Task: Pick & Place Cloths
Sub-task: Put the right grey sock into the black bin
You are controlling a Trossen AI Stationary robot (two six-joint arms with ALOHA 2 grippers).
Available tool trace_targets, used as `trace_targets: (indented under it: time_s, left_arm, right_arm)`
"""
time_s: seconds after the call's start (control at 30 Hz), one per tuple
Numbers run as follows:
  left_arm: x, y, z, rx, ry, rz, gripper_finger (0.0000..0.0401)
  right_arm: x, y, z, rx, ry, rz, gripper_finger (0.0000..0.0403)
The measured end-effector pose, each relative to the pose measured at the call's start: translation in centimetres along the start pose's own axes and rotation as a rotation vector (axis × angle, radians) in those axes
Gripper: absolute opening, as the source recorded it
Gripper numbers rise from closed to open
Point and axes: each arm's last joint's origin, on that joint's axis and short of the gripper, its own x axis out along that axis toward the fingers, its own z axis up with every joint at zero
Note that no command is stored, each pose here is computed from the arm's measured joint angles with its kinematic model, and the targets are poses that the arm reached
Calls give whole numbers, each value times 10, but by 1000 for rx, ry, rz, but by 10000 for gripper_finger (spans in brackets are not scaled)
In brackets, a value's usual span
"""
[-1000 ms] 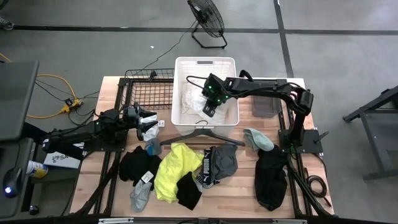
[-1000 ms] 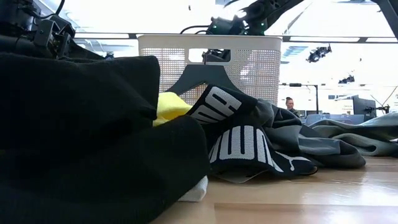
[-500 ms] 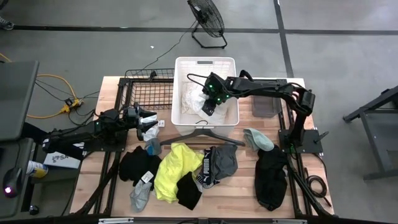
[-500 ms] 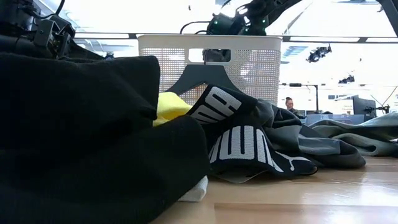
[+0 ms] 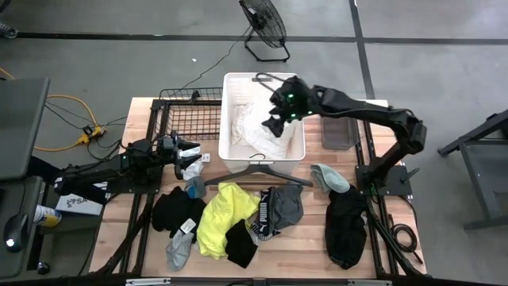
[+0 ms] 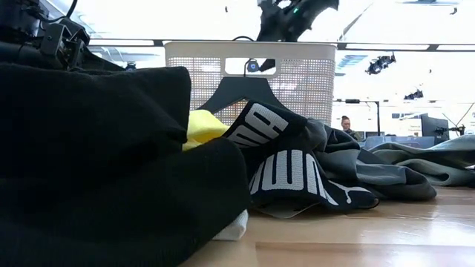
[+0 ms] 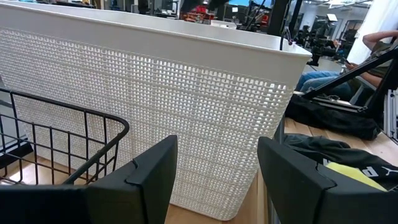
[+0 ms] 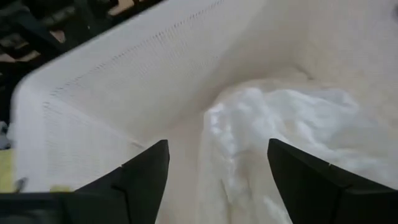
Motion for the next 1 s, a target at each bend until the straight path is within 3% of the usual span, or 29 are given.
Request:
trace_targets:
  time_s: [0.2, 0.43, 0.73, 1.0]
  left_arm:
    - [0, 0, 0, 0, 0, 0, 218]
    - [0, 0, 0, 0, -1, 0, 218]
    - [0, 0, 0, 0, 0, 0, 218]
    - [0, 0, 0, 0, 0, 0, 218]
  right_arm:
    - [-44, 2, -4, 43, -35, -64, 260]
    - [-76, 3, -19, 137, 27, -79, 260]
    - [-86, 0, -53, 345, 350, -206, 260]
    - [-99, 25, -84, 402, 575, -377, 260]
